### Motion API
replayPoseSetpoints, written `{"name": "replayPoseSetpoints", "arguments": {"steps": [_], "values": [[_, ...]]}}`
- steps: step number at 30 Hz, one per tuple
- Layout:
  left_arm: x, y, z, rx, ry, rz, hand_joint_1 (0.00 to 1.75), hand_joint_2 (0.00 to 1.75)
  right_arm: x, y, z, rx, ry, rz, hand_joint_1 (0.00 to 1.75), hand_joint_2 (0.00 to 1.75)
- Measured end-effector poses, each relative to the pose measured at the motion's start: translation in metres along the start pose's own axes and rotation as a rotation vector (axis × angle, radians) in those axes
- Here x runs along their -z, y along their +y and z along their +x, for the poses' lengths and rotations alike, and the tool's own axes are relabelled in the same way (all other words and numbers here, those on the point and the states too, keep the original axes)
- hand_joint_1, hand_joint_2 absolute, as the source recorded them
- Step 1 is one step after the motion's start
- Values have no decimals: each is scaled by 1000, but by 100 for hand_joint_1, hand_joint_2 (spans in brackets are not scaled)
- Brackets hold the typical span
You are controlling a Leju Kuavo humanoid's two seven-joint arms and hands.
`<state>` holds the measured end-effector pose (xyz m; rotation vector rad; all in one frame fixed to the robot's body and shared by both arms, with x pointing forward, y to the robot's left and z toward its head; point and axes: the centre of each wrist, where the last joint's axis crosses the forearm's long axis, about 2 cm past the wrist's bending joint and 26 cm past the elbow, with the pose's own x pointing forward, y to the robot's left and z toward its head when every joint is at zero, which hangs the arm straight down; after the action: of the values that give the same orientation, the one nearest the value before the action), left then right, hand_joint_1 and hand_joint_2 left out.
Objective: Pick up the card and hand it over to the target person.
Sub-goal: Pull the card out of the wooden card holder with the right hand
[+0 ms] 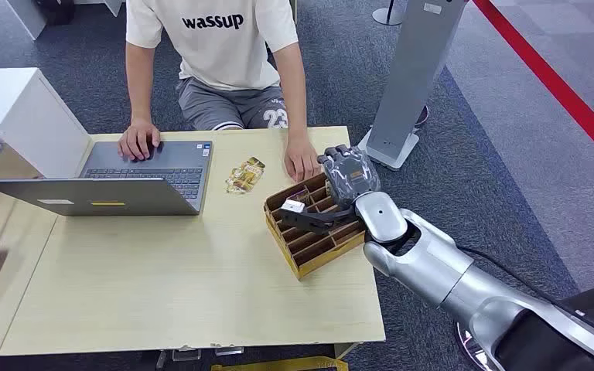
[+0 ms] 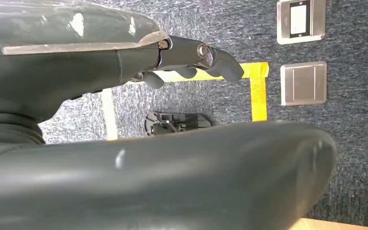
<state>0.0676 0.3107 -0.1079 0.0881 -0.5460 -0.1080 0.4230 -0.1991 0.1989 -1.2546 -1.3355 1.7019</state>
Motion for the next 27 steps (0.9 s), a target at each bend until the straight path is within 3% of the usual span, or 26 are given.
{"name": "replayPoseSetpoints", "arguments": {"steps": [18,24,27], "values": [[2,1,4,4,-7,-2,0,0,-4,38,1,-5,3,131,74,175],[1,1,3,1,-6,1,0,0,-5,43,2,-6,1,149,89,175],[1,2,3,0,-5,3,0,0,-4,44,2,-1,-1,146,113,175]]}}
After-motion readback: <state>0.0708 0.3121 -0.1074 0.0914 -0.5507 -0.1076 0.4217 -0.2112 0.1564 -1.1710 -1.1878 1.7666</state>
